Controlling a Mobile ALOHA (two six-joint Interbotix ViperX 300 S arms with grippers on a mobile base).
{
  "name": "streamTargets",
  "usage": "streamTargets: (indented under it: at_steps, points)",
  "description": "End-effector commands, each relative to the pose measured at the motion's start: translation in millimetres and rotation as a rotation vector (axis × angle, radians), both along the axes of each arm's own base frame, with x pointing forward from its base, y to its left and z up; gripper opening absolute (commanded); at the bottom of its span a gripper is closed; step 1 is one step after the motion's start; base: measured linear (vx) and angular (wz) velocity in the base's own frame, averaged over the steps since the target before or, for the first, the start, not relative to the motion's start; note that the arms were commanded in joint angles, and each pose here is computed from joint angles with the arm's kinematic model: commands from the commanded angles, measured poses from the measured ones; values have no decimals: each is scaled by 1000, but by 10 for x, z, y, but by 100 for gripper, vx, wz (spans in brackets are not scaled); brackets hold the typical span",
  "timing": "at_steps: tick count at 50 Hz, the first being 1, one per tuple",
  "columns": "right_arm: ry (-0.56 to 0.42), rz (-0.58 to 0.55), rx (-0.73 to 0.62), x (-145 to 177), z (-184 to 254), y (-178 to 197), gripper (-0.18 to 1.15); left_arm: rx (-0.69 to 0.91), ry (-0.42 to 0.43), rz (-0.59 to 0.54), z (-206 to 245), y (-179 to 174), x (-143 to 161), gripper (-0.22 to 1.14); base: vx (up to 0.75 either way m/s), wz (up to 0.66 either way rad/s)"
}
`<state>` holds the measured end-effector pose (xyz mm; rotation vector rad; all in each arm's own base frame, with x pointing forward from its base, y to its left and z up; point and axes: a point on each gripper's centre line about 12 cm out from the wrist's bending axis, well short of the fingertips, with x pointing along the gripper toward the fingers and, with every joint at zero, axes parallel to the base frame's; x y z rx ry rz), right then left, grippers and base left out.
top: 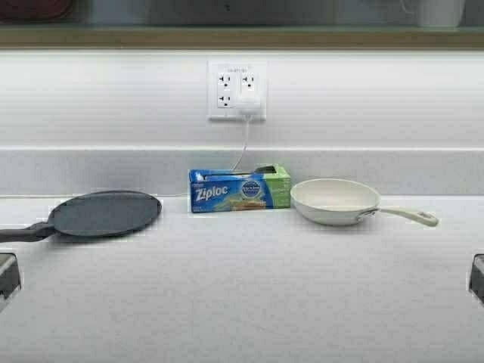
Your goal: Open the cabinet, put the pot inside, then close it
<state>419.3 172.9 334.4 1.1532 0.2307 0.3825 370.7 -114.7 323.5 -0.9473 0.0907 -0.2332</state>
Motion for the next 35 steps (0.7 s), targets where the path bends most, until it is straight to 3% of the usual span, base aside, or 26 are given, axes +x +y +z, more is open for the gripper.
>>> streamTargets:
  at_steps: [1, 16, 25, 30, 35]
  points:
    - [-59, 97, -98, -96, -14, 394, 7, 102, -65, -45, 86, -225, 49, 4, 1, 1]
    - [-26, 107, -99, 67, -388, 485, 7, 63, -27, -7, -183, -225, 205, 4, 0, 0]
    - [5, 101, -50, 82, -447, 491, 10, -74, -52, 59, -233, -126, 167, 6, 0, 0]
    - [19, 94, -1, 82, -424, 481, 35, -141, -129, 100, -240, -46, 110, 18, -1, -1]
    - [15, 84, 49, 86, -398, 470, 73, -199, -199, 124, -231, 15, 61, 45, 0, 0]
